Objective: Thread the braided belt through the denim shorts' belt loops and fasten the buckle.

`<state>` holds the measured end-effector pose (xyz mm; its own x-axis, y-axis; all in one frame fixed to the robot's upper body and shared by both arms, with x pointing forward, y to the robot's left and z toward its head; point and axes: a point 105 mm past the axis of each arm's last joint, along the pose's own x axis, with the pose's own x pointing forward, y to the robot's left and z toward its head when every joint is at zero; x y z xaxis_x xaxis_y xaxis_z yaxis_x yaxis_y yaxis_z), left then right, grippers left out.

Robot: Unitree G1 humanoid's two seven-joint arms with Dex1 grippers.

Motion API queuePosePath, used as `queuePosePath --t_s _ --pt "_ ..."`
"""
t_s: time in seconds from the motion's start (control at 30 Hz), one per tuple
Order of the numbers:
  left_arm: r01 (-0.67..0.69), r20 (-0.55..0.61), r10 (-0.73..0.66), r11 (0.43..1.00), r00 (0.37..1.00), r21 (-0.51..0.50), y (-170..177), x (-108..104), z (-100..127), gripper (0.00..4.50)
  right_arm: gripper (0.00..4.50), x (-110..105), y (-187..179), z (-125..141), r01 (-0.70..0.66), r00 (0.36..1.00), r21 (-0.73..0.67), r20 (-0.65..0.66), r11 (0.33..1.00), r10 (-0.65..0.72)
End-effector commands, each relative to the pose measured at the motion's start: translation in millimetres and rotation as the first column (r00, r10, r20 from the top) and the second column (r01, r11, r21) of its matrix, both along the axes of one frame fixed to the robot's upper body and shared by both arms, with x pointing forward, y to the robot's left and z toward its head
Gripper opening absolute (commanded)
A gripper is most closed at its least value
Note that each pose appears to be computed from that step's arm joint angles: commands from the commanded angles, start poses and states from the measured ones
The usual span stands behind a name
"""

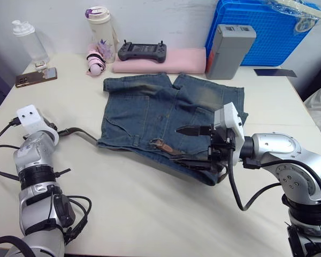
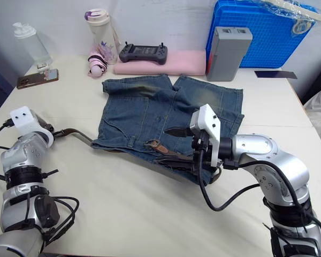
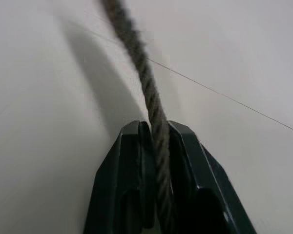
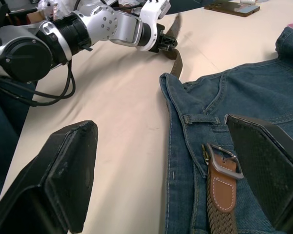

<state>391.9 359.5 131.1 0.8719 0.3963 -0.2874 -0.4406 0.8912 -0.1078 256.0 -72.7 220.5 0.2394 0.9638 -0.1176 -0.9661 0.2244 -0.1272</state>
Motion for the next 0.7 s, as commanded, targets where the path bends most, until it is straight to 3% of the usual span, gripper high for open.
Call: queuePosePath --t_s 0.03,0.1,0.17,0.2,0.27,0.33,0.4,0.43,0.47,0.53,0.6,0.67,0.7 --pt "0.11 0.167 -0.148 0.97 0.975 0.215 -15.4 9.5 57.7 0.95 4.5 -4.0 2.3 8.3 0.0 0.998 -0.011 0.064 1.0 0.0" --pt "0.162 0.221 -0.268 0.9 0.938 0.404 -30.3 11.1 92.5 0.95 4.5 -3.2 2.3 10.1 0.011 0.997 -0.017 0.08 1.0 -0.01" --pt "0.202 0.195 -0.419 0.731 0.887 0.652 -55.7 9.3 127.3 0.95 4.5 -2.2 2.6 11.9 0.021 0.995 -0.024 0.096 0.999 -0.019" --pt "0.211 0.169 -0.466 0.657 0.869 0.724 -65.7 8.1 136.0 0.95 4.5 -1.9 2.7 12.2 0.023 0.995 -0.029 0.102 0.999 -0.02" --pt "0.215 0.034 -0.593 0.345 0.805 0.914 -101.1 2.2 155.5 0.95 4.5 0.1 2.4 7.7 0.032 0.991 -0.091 0.132 0.995 -0.02" --pt "0.209 -0.157 -0.673 -0.004 0.722 0.978 -138.1 -6.5 155.3 0.95 4.5 7.2 1.1 3.3 0.066 0.983 -0.155 0.182 0.986 -0.037" --pt "0.206 -0.325 -0.718 -0.252 0.615 0.946 -168.6 -17.6 140.8 0.95 4.5 21.5 -0.1 1.3 0.135 0.959 -0.206 0.275 0.969 -0.075" --pt "0.197 -0.401 -0.733 -0.352 0.549 0.915 -183.6 -25.5 130.3 0.95 4.5 30.4 0.1 0.6 0.179 0.936 -0.232 0.339 0.956 -0.093" --pt "0.185 -0.449 -0.742 -0.415 0.498 0.891 -194.0 -32.2 122.3 0.95 4.5 37.5 0.3 0.7 0.216 0.912 -0.248 0.397 0.944 -0.104" --pt "0.193 -0.472 -0.769 -0.433 0.431 0.881 -204.9 -39.7 110.4 0.95 4.5 44.2 5.0 0.8 0.241 0.878 -0.252 0.469 0.937 -0.099" --pt "0.242 -0.455 -0.796 -0.387 0.4 0.89 -205.3 -41.7 100.1 0.95 4.5 45.2 10.3 0.5 0.235 0.869 -0.232 0.486 0.944 -0.097" --pt "0.304 -0.382 -0.796 -0.26 0.47 0.917 -189.5 -30.6 101.1 0.95 4.5 44.9 12.9 -1.2 0.232 0.867 -0.222 0.489 0.947 -0.097" --pt "0.348 -0.315 -0.797 -0.141 0.516 0.927 -177.8 -22.4 104.7 0.95 4.5 44.5 13.5 -2.9 0.231 0.868 -0.224 0.488 0.947 -0.096"
